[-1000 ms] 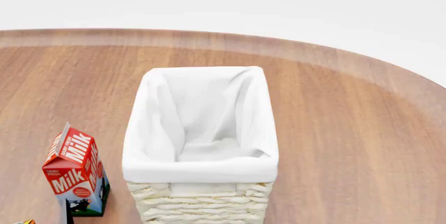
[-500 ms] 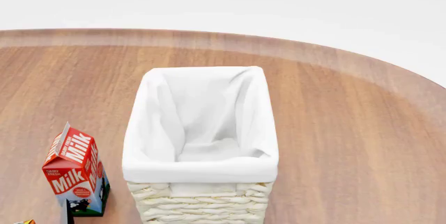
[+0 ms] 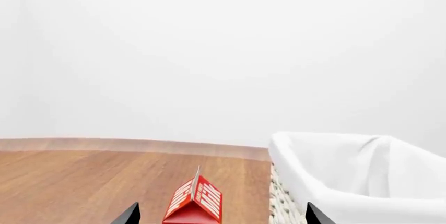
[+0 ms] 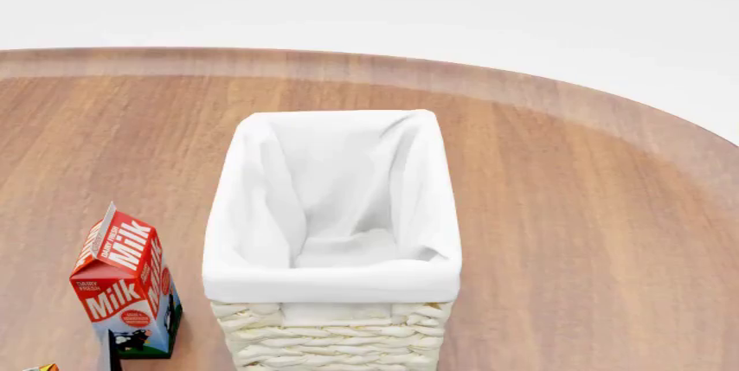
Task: Pick up the alphabet soup, and put it in the basket.
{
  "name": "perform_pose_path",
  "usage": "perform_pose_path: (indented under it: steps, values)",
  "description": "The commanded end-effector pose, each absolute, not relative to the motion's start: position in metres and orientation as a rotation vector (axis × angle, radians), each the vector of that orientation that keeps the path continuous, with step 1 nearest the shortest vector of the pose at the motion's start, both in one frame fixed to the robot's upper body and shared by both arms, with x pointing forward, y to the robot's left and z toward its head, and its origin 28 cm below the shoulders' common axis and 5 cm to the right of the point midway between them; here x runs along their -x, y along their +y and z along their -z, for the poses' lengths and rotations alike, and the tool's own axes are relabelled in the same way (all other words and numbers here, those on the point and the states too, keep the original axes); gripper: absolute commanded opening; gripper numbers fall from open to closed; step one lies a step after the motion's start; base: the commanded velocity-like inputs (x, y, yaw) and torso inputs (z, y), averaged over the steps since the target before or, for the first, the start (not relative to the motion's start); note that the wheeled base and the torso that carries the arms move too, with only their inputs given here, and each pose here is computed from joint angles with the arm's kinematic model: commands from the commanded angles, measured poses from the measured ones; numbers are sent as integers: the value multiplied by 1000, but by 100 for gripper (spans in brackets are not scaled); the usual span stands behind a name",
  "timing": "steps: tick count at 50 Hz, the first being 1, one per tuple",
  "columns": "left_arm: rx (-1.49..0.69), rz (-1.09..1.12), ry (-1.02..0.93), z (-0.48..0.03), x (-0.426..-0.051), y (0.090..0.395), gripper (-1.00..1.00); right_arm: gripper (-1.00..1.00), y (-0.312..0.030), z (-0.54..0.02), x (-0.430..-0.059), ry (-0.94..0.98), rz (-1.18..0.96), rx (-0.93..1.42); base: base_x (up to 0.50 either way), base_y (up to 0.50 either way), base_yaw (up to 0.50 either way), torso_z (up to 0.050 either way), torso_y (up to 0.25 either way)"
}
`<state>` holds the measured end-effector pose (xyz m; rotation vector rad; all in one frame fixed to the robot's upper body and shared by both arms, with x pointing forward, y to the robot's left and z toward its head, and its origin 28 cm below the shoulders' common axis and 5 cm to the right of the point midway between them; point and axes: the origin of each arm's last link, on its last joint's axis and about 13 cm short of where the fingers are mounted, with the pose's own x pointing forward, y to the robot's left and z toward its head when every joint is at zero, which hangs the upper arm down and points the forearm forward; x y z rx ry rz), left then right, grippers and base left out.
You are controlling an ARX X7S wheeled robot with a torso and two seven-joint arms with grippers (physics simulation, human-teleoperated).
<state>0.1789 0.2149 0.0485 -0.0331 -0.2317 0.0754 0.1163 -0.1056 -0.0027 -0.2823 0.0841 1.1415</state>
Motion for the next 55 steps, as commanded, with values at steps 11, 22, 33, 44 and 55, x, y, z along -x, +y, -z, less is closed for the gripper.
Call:
perform_pose_path:
  steps: [11, 22, 33, 44, 55]
  values:
    - [35, -78, -237, -50, -178, 215, 100, 100, -104, 10, -119, 115, -1138, 318, 0, 0, 0, 0, 0]
    - [35, -77, -237, -49, -178, 215, 100, 100, -103, 11, -120, 123, -1126, 333, 0, 0, 0, 0, 0]
    - [35, -76, -239, -50, -177, 215, 100, 100, -104, 12, -121, 134, -1111, 345, 0, 0, 0, 0, 0]
    - [35, -76, -238, -50, -178, 215, 100, 100, -103, 16, -123, 146, -1107, 358, 0, 0, 0, 0, 0]
    - [36, -75, -241, -50, -177, 215, 100, 100, -100, 21, -125, 168, -1121, 363, 0, 0, 0, 0, 0]
